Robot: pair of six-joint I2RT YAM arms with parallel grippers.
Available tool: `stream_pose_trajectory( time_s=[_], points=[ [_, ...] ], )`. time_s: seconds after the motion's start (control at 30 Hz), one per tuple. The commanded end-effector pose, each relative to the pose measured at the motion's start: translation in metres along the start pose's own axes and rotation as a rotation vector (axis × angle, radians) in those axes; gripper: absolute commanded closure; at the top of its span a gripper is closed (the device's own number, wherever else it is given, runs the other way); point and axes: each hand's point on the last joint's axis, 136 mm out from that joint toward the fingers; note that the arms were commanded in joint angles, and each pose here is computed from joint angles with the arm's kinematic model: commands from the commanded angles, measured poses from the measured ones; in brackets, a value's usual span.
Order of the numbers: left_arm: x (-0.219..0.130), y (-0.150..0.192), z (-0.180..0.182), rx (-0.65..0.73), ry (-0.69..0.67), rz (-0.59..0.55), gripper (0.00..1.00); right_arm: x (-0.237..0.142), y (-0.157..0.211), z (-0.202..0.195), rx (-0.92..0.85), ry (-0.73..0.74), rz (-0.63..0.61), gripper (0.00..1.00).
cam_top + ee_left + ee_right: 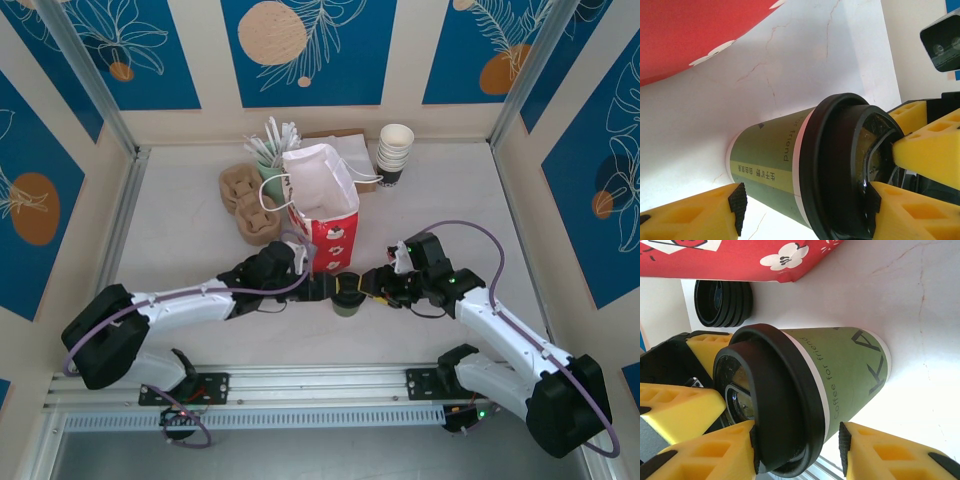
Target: Pack the takeout coffee
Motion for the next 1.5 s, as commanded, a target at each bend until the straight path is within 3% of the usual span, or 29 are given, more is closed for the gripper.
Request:
stream_pose_trajectory(
  time_s=[0.0, 1.03, 1.47],
  points=[
    [0.000, 0.022, 0.038, -0.035, -0.122, 0.045, 0.37, 0.008, 0.024, -0.032, 0.053, 0.106, 0.075, 0.54],
    [0.005, 0.034, 0.061, -0.053, -0.173, 0.056, 0.40, 0.018, 0.036, -0.052, 0.124, 0.115, 0.092, 0.61],
    [-0.005, 0.019, 0.028, 0.005, -0.117, 0.017, 0.39, 0.001, 0.010, -0.008, 0.070, 0.023, 0.046, 0.46]
  ],
)
Point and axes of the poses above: each hand's point on the last joint's axis, 136 mm out from that joint toward the fingers, its own x axis out along the fingers, its own z axis along the line the jaws close on, y = z × x, and after that the axes turned 9 degrees about -x, right-handed
